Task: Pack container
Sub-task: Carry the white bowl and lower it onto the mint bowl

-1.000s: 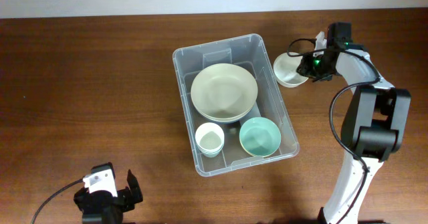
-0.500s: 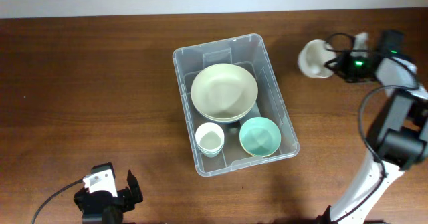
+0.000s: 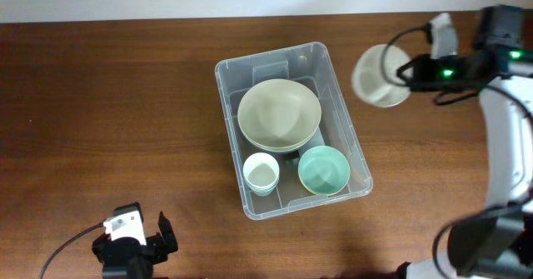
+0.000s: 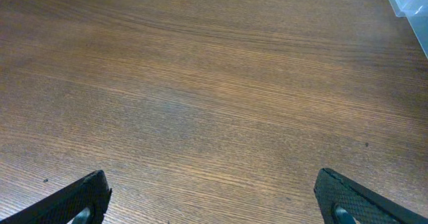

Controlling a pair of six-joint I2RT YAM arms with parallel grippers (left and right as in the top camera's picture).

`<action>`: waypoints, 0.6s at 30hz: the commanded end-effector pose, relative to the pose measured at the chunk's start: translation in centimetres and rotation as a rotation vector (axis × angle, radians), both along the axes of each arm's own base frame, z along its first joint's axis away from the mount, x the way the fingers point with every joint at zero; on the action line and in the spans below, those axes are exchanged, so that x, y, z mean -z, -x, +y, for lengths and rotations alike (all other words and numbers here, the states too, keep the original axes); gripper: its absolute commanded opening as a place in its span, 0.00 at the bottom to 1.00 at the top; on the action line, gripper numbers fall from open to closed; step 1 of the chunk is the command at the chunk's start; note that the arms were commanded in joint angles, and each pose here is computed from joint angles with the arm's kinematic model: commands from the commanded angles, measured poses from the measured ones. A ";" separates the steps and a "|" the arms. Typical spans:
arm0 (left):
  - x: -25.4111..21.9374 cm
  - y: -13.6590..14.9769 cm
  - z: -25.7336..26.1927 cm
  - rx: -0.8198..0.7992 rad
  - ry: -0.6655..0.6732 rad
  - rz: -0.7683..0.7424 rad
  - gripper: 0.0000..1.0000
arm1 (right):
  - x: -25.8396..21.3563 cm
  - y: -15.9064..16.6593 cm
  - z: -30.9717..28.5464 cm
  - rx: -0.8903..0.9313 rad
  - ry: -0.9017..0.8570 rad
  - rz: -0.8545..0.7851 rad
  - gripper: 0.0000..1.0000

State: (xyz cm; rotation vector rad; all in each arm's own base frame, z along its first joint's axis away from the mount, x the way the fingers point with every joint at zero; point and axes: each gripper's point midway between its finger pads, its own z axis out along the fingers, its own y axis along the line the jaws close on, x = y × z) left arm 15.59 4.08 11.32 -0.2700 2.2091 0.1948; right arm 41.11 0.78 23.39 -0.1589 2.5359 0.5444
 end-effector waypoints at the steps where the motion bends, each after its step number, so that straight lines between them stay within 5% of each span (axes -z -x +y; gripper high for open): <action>1: -0.6 0.1 0.2 -0.011 -0.005 -0.018 1.00 | -0.3 2.2 2.0 0.045 0.320 0.043 0.04; 10: -0.6 0.1 0.2 -0.012 -0.006 -0.018 1.00 | 2.3 6.4 7.3 0.083 0.558 0.156 0.04; 18: -0.6 0.1 0.2 -0.012 -0.006 -0.018 1.00 | 9.7 9.2 8.6 0.033 0.587 0.277 0.04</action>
